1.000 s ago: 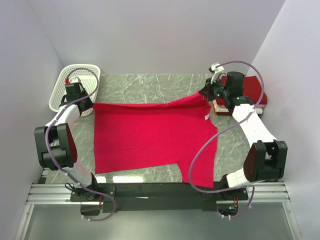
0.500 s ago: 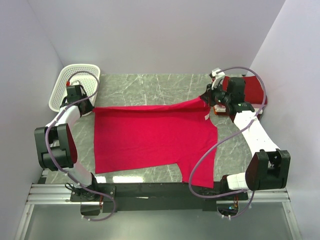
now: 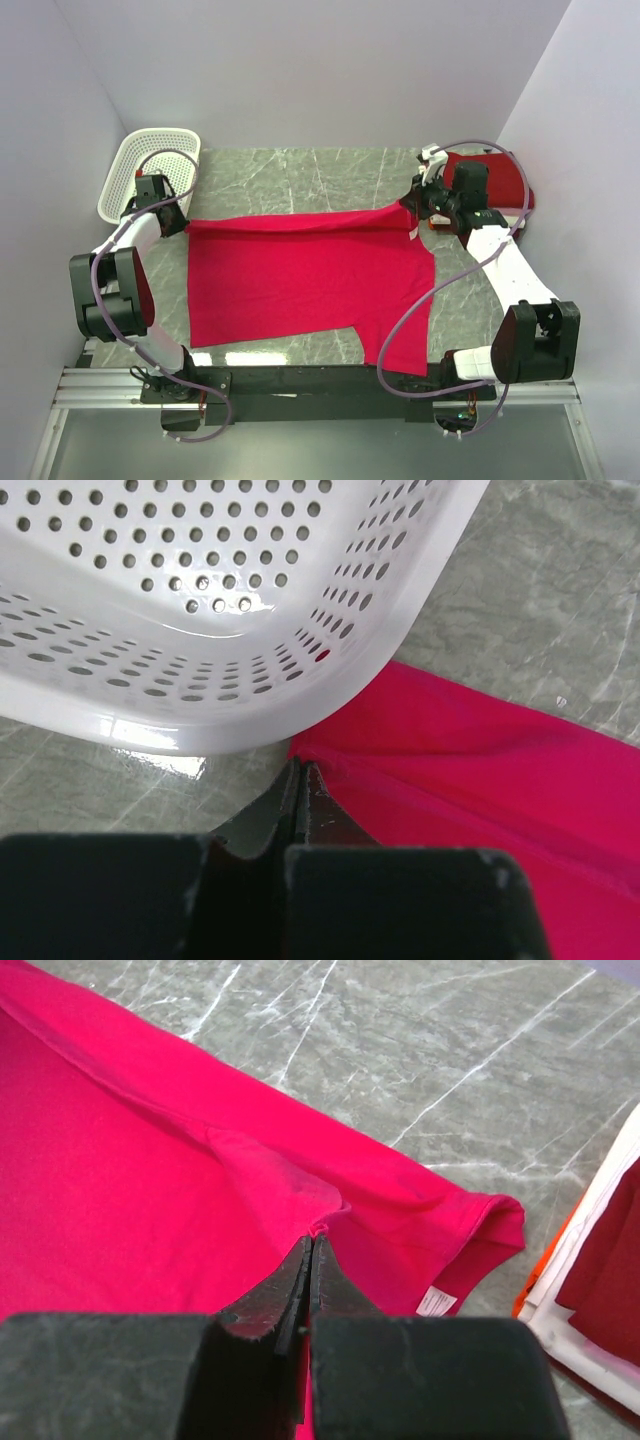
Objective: Fold and stack the t-shirts
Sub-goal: Fold the tshirt
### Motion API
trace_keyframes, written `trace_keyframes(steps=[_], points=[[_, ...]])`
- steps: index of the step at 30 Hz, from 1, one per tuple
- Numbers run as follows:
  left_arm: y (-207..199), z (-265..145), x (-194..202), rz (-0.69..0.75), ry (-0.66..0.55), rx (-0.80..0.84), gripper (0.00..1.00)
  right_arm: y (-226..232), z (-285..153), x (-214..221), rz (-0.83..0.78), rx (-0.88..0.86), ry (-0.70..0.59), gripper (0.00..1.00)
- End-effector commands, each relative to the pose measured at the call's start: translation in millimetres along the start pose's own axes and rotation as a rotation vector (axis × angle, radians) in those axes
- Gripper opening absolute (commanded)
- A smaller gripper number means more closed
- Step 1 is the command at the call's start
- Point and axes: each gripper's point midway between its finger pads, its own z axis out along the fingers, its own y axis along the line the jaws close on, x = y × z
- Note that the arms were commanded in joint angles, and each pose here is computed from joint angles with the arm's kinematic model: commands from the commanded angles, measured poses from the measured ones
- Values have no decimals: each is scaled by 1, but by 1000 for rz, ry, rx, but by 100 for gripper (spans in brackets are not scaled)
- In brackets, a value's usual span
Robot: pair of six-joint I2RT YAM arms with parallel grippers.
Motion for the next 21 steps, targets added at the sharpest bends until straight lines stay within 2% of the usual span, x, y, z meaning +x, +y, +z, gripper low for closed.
trace_keyframes(steps=[1, 21], points=[[2, -7, -2, 20, -10, -5, 0, 2, -11, -16, -54, 14, -54, 0], [2, -18, 18, 22, 56, 17, 1, -6, -7, -6, -26, 35, -20, 0]])
